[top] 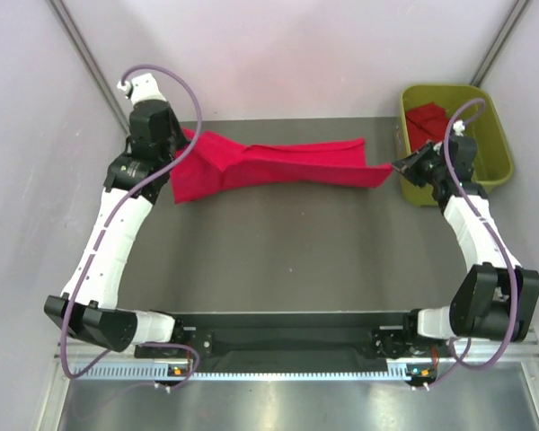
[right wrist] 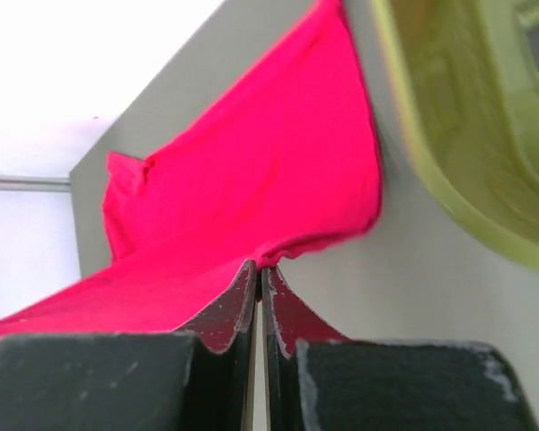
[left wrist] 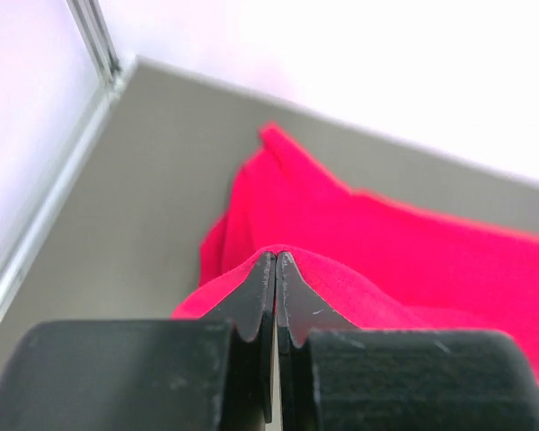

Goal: Fold and stack the t-shirts
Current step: Flatten the tshirt out

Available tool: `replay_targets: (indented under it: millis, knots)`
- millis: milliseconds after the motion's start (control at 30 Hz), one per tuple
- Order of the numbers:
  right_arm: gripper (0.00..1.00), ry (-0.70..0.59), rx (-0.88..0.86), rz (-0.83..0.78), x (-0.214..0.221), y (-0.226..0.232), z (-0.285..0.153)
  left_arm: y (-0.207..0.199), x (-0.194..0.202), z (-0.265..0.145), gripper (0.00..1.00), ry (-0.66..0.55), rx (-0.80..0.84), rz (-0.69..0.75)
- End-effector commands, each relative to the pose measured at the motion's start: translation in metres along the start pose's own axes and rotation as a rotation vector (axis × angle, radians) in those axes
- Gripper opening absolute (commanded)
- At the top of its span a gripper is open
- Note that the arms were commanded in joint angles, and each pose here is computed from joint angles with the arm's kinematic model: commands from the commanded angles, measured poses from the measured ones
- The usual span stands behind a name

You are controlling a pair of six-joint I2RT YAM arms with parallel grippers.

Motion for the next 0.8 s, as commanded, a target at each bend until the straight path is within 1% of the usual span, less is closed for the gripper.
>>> replay_targets:
  millis: [0, 33, 67, 100, 133, 200, 233, 267, 300, 333, 367, 400, 433, 467, 500, 533, 567, 600, 667, 700, 733, 767]
  knots:
    - [0.00, -0.062, -0.067, -0.041, -0.032, 0.035, 0.008, -0.007, -0.075, -0.012, 0.00, -0.254, 0.046, -0.051]
    - [0.00, -0.075, -0.077, -0.046, -0.039, 0.041, 0.010, -0.006, -0.082, -0.010, 0.00, -0.281, 0.044, -0.056]
    - [0.00, -0.109, -0.104, -0.053, -0.054, 0.054, 0.010, -0.006, -0.088, -0.009, 0.00, -0.306, 0.047, -0.057]
    - [0.00, -0.102, -0.108, -0.045, -0.056, 0.057, 0.018, -0.010, -0.101, -0.008, 0.00, -0.359, 0.061, -0.076]
    - [0.00, -0.138, -0.137, -0.056, -0.073, 0.072, 0.017, -0.010, -0.105, -0.004, 0.00, -0.376, 0.058, -0.067]
    - [0.00, -0.157, -0.155, -0.055, -0.085, 0.081, 0.028, -0.014, -0.124, -0.001, 0.00, -0.451, 0.075, -0.080]
    - [0.00, -0.174, -0.163, -0.054, -0.093, 0.085, 0.031, -0.014, -0.128, 0.007, 0.00, -0.469, 0.072, -0.083]
    - [0.00, -0.211, -0.191, -0.065, -0.109, 0.099, 0.028, -0.015, -0.134, 0.010, 0.00, -0.488, 0.075, -0.087]
    - [0.00, -0.210, -0.188, -0.056, -0.114, 0.099, 0.037, -0.017, -0.145, 0.009, 0.00, -0.518, 0.083, -0.097]
    - [0.00, -0.225, -0.193, -0.058, -0.122, 0.103, 0.038, -0.019, -0.150, 0.020, 0.00, -0.533, 0.084, -0.095]
    - [0.00, -0.261, -0.220, -0.067, -0.139, 0.118, 0.031, -0.023, -0.157, 0.021, 0.00, -0.548, 0.103, -0.093]
    - [0.00, -0.269, -0.224, -0.062, -0.145, 0.120, 0.035, -0.028, -0.173, 0.015, 0.00, -0.585, 0.122, -0.087]
    - [0.00, -0.306, -0.238, -0.070, -0.161, 0.133, 0.025, -0.029, -0.175, 0.024, 0.00, -0.582, 0.118, -0.075]
    - [0.00, -0.319, -0.243, -0.071, -0.167, 0.138, 0.021, -0.034, -0.182, 0.022, 0.00, -0.598, 0.138, -0.067]
    - [0.00, -0.326, -0.253, -0.069, -0.172, 0.144, 0.018, -0.038, -0.199, 0.012, 0.00, -0.636, 0.148, -0.056]
    - [0.00, -0.350, -0.271, -0.076, -0.182, 0.154, 0.007, -0.040, -0.204, 0.010, 0.00, -0.647, 0.155, -0.050]
    - [0.00, -0.361, -0.279, -0.080, -0.186, 0.160, 0.000, -0.043, -0.218, -0.003, 0.00, -0.679, 0.168, -0.052]
    - [0.00, -0.372, -0.286, -0.096, -0.190, 0.165, -0.010, -0.043, -0.224, -0.010, 0.00, -0.692, 0.174, -0.050]
    - [0.00, -0.388, -0.285, -0.114, -0.193, 0.173, -0.029, -0.043, -0.239, -0.033, 0.00, -0.735, 0.191, -0.042]
    - [0.00, -0.420, -0.297, -0.138, -0.196, 0.181, -0.051, -0.042, -0.245, -0.046, 0.00, -0.758, 0.199, -0.039]
    - [0.00, -0.427, -0.288, -0.145, -0.194, 0.180, -0.059, -0.039, -0.255, -0.068, 0.00, -0.794, 0.209, -0.048]
    - [0.00, -0.429, -0.278, -0.157, -0.192, 0.179, -0.068, -0.036, -0.258, -0.079, 0.00, -0.808, 0.212, -0.049]
Point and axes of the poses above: each gripper's point midway between its finger pads, its own z axis out along the fingers, its own y axis along the line the jaws close on, x = y × z, the point moved 2 cm from there along -z, back along the fingers, and after that the axes turned 7 degrees about -z, right-handed, at the moved point
